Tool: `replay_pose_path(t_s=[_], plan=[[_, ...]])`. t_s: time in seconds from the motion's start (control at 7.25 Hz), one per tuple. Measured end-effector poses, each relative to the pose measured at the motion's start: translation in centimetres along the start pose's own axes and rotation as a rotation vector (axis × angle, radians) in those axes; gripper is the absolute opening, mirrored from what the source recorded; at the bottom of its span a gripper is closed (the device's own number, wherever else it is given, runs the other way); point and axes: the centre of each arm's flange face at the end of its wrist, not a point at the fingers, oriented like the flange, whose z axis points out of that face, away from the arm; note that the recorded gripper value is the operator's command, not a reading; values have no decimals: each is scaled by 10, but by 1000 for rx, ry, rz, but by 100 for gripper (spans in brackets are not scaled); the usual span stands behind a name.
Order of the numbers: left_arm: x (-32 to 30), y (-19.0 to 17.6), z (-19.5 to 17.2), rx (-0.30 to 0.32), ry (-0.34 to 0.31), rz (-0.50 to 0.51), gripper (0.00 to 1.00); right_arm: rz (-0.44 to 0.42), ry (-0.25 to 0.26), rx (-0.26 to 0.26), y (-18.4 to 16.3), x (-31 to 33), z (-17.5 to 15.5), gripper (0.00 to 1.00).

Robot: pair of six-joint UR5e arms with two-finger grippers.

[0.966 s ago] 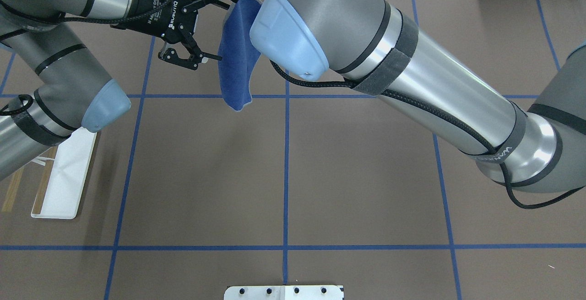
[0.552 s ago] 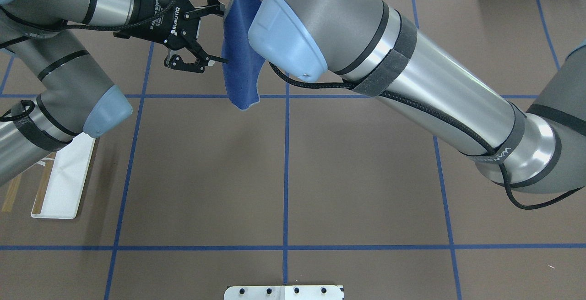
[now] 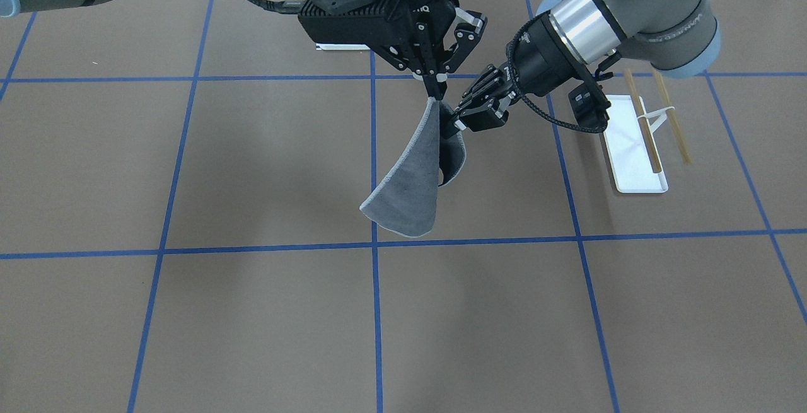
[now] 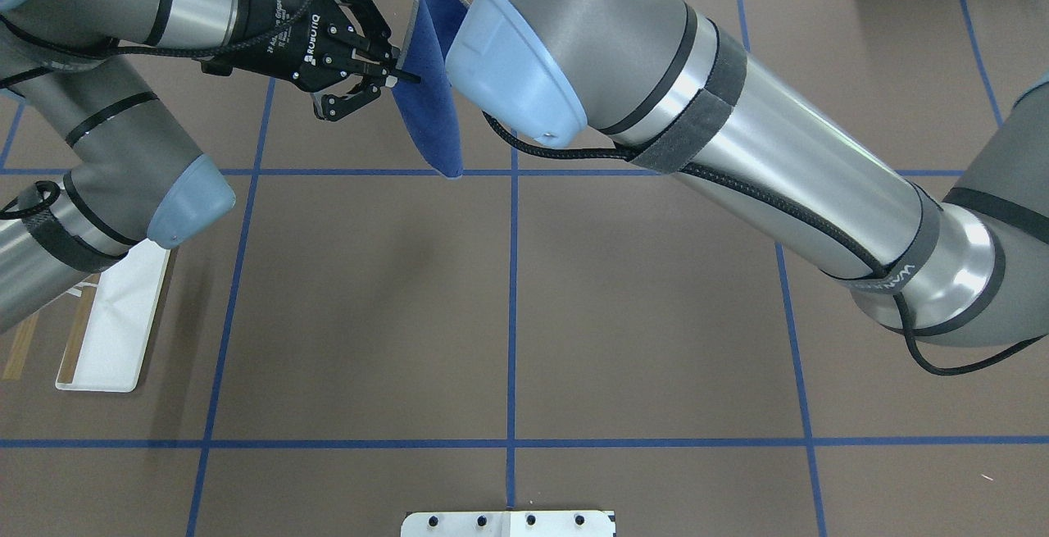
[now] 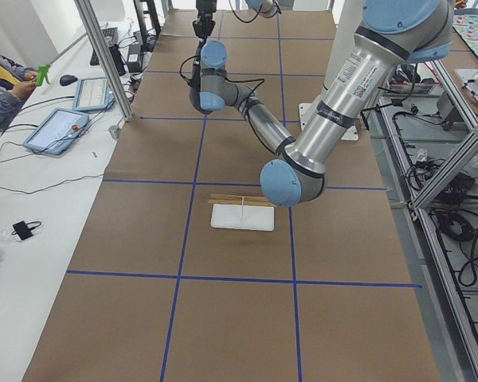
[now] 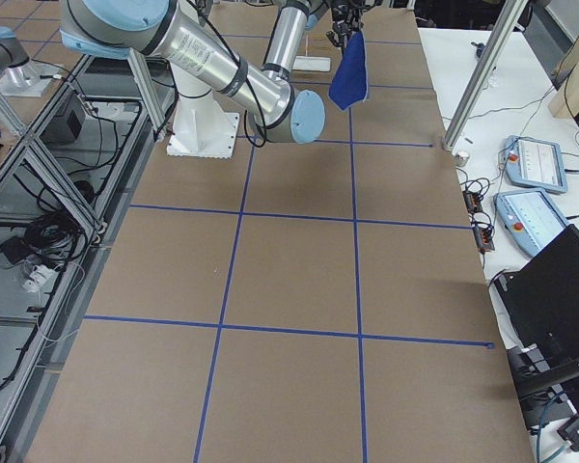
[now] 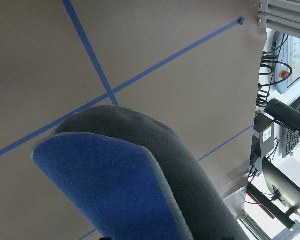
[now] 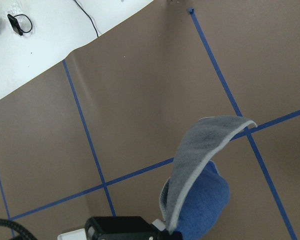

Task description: Hang towel on rack

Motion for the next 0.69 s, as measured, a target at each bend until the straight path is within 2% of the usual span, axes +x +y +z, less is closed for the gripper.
replay_pose_path(t_s=[0.14, 0.69], plan=[[0, 0, 0, 0, 0, -1, 0, 0, 1, 0, 0, 0, 0, 99], [-1, -3, -1, 2, -1, 6, 0, -16, -29, 37, 3, 32, -12, 100]])
